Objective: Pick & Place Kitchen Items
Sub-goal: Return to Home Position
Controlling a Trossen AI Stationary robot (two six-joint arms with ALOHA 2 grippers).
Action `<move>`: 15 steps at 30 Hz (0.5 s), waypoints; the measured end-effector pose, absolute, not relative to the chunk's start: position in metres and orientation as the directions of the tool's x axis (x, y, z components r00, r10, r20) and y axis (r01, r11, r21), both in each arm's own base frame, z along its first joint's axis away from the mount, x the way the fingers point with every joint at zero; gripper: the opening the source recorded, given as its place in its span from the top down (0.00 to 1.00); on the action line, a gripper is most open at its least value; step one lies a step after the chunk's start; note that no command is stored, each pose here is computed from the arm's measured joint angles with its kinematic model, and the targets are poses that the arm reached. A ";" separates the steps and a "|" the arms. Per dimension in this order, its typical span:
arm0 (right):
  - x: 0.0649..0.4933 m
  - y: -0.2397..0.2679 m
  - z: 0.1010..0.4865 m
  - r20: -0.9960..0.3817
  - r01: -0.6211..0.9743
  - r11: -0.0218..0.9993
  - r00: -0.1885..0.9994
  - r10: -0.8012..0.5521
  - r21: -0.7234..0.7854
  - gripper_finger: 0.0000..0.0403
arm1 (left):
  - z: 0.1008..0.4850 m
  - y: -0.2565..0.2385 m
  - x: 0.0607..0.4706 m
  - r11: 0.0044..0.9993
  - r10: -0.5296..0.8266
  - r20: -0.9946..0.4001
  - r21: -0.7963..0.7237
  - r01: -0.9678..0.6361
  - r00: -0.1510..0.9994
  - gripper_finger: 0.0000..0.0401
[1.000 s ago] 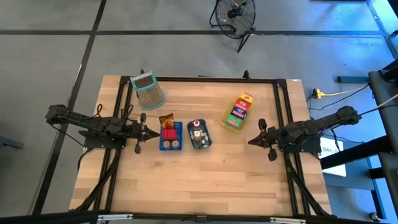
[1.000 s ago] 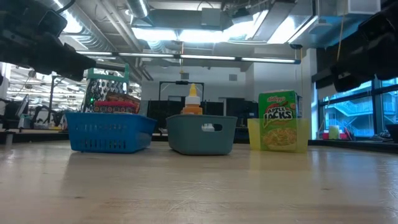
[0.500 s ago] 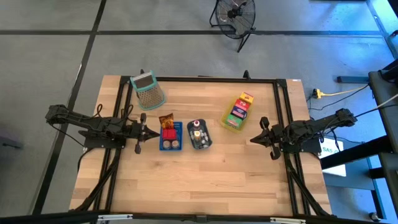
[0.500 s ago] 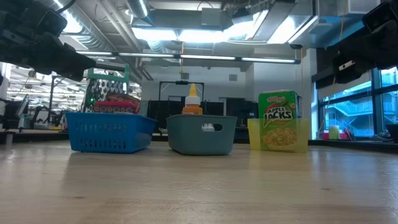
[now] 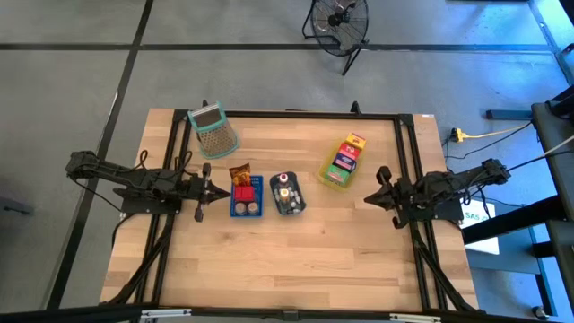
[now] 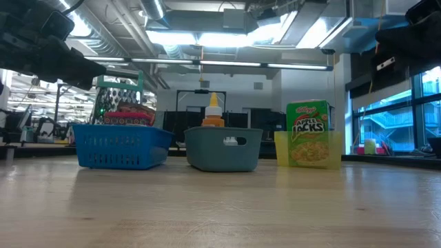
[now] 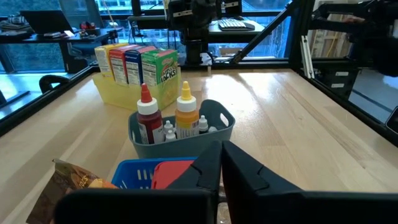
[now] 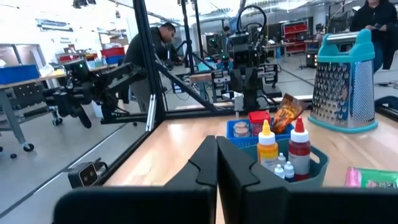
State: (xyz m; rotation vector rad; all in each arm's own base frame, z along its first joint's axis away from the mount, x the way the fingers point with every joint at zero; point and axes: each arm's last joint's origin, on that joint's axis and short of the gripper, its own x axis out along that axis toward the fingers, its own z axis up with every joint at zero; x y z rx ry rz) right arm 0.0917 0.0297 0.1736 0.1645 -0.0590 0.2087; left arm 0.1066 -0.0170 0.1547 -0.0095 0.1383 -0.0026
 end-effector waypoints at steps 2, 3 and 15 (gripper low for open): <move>0.092 0.030 0.173 0.066 -0.210 0.965 0.977 0.202 0.155 1.00 | 0.155 -0.017 0.107 1.000 -0.003 -0.137 -0.010 0.002 0.990 0.97; 0.092 0.030 0.173 0.066 -0.210 0.965 0.977 0.202 0.155 1.00 | 0.155 -0.017 0.107 1.000 -0.003 -0.138 -0.010 0.002 0.990 0.97; 0.092 0.030 0.172 0.055 -0.210 0.966 0.977 0.204 0.153 1.00 | 0.155 -0.017 0.107 1.000 -0.003 -0.137 -0.010 0.002 0.991 0.98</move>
